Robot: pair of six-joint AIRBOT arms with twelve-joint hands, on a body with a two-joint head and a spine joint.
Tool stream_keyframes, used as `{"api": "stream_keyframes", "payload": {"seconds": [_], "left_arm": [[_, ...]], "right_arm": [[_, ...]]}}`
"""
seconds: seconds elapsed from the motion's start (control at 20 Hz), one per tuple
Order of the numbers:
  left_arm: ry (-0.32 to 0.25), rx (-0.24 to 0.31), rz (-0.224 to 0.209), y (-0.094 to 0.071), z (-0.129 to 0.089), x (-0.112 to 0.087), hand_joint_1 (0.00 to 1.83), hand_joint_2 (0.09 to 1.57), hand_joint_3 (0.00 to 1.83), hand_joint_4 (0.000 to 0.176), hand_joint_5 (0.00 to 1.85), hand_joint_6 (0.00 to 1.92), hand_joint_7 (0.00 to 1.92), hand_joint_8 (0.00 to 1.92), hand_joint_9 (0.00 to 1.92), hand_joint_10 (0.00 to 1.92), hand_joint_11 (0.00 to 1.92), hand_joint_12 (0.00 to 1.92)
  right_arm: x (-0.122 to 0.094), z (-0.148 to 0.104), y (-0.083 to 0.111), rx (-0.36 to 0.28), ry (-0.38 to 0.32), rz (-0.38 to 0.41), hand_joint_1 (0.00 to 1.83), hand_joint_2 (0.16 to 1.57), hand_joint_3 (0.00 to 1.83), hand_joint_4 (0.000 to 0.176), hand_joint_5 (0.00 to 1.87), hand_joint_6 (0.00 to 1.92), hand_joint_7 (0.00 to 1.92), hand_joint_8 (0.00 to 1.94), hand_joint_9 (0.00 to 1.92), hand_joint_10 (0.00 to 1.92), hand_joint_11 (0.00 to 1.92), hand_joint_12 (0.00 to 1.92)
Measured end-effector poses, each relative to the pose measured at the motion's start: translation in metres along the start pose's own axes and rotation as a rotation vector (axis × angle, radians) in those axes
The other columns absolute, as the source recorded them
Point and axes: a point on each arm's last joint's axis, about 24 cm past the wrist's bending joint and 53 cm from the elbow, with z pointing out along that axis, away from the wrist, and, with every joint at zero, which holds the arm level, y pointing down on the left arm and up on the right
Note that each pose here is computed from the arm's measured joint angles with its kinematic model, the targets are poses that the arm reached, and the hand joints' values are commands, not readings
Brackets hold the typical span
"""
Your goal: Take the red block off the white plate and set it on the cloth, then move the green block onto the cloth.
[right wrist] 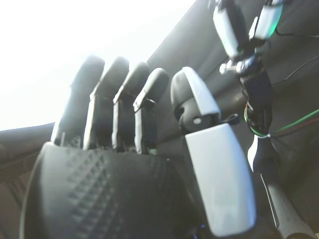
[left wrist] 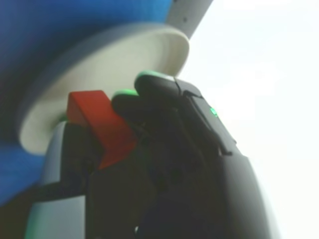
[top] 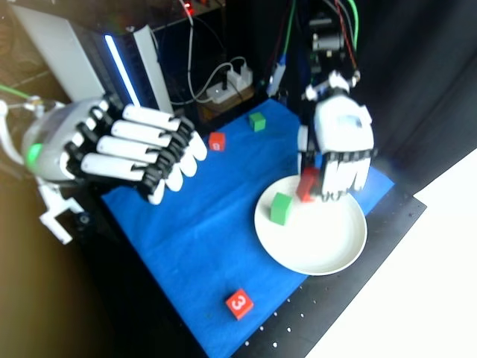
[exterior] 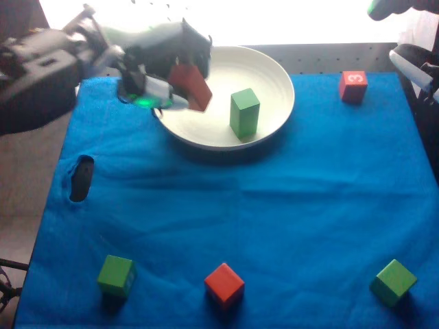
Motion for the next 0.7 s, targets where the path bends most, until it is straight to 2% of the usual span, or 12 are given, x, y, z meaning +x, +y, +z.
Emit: {"api": "stream_keyframes", "payload": {"seconds": [0.05, 0.15, 0.2, 0.25, 0.3, 0.35, 0.4, 0.45, 0.55, 0.6, 0.65, 0.7], "left_arm": [[-0.036, 0.024, 0.000, -0.006, -0.014, -0.009, 1.34, 1.21, 0.00, 0.000, 0.68, 1.24, 0.80, 1.32, 0.81, 1.51, 0.70, 1.71], [-0.063, 0.049, 0.007, -0.012, -0.035, -0.015, 1.34, 1.21, 0.00, 0.000, 0.70, 1.27, 0.83, 1.28, 0.77, 1.48, 0.63, 1.68], [-0.072, 0.065, 0.007, -0.017, -0.046, -0.015, 1.35, 1.19, 0.00, 0.000, 0.76, 1.27, 0.86, 1.20, 0.76, 1.42, 0.57, 1.63], [-0.078, 0.082, 0.014, -0.022, -0.057, -0.014, 1.35, 1.19, 0.00, 0.000, 0.79, 1.25, 0.85, 1.20, 0.76, 1.41, 0.54, 1.62], [-0.080, 0.093, 0.018, -0.026, -0.064, -0.013, 1.35, 1.19, 0.00, 0.000, 0.75, 1.24, 0.84, 1.25, 0.77, 1.45, 0.59, 1.66], [-0.089, 0.118, 0.023, -0.034, -0.073, -0.012, 1.36, 1.17, 0.00, 0.000, 0.77, 1.12, 0.91, 1.17, 0.89, 1.38, 0.73, 1.65], [-0.091, 0.131, 0.024, -0.040, -0.079, -0.011, 1.36, 1.16, 0.00, 0.000, 0.77, 1.10, 0.92, 1.15, 0.89, 1.39, 0.71, 1.66], [-0.094, 0.147, 0.027, -0.045, -0.086, -0.010, 1.35, 1.17, 0.00, 0.000, 0.76, 1.17, 0.92, 1.14, 0.85, 1.37, 0.64, 1.60], [-0.089, 0.167, 0.026, -0.053, -0.100, -0.004, 1.35, 1.19, 0.00, 0.000, 0.71, 1.25, 0.84, 1.25, 0.81, 1.40, 0.63, 1.50], [-0.078, 0.172, 0.025, -0.055, -0.104, 0.001, 1.20, 1.22, 0.00, 0.000, 0.70, 1.30, 0.83, 1.34, 0.81, 1.22, 0.67, 1.46], [-0.064, 0.176, 0.023, -0.058, -0.107, 0.008, 1.16, 1.24, 0.00, 0.000, 0.69, 1.31, 0.81, 1.40, 0.82, 1.14, 0.70, 1.43], [-0.048, 0.182, 0.021, -0.060, -0.108, 0.014, 1.30, 1.23, 0.00, 0.000, 0.66, 1.28, 0.74, 1.41, 0.82, 1.37, 0.73, 1.41]], "right_arm": [[0.000, 0.000, 0.000, 0.001, -0.001, 0.000, 1.05, 1.29, 0.00, 0.000, 0.41, 1.16, 0.37, 1.30, 0.30, 1.54, 0.31, 1.92], [0.000, 0.000, -0.001, 0.003, -0.002, 0.001, 1.06, 1.29, 0.00, 0.000, 0.44, 1.15, 0.39, 1.27, 0.34, 1.49, 0.35, 1.87], [-0.001, 0.000, -0.001, 0.006, -0.003, 0.002, 1.03, 1.29, 0.00, 0.000, 0.43, 1.16, 0.40, 1.26, 0.36, 1.47, 0.37, 1.85], [-0.001, 0.000, -0.001, 0.006, -0.003, 0.004, 1.02, 1.30, 0.00, 0.000, 0.42, 1.16, 0.39, 1.25, 0.35, 1.46, 0.36, 1.84], [0.000, 0.000, -0.001, 0.008, -0.003, 0.006, 1.00, 1.30, 0.00, 0.000, 0.41, 1.15, 0.40, 1.24, 0.35, 1.43, 0.35, 1.82], [0.000, 0.000, -0.001, 0.009, -0.004, 0.006, 1.00, 1.31, 0.00, 0.000, 0.39, 1.11, 0.38, 1.21, 0.34, 1.40, 0.31, 1.81], [0.000, 0.000, -0.001, 0.009, -0.004, 0.008, 1.00, 1.31, 0.00, 0.000, 0.39, 1.11, 0.38, 1.20, 0.34, 1.38, 0.32, 1.79], [0.000, 0.000, -0.001, 0.009, -0.004, 0.008, 0.98, 1.30, 0.00, 0.000, 0.40, 1.10, 0.40, 1.19, 0.36, 1.37, 0.33, 1.79], [0.000, 0.000, -0.001, 0.012, -0.006, 0.009, 1.02, 1.29, 0.00, 0.000, 0.39, 1.15, 0.37, 1.22, 0.35, 1.40, 0.32, 1.82], [-0.001, 0.000, -0.002, 0.013, -0.006, 0.009, 1.03, 1.29, 0.00, 0.000, 0.39, 1.16, 0.38, 1.23, 0.36, 1.41, 0.33, 1.83], [0.000, -0.001, -0.002, 0.016, -0.006, 0.011, 1.02, 1.29, 0.00, 0.000, 0.39, 1.17, 0.38, 1.23, 0.37, 1.41, 0.33, 1.83], [0.000, -0.001, -0.002, 0.016, -0.006, 0.012, 1.02, 1.28, 0.00, 0.000, 0.39, 1.18, 0.38, 1.24, 0.37, 1.41, 0.35, 1.84]]}}
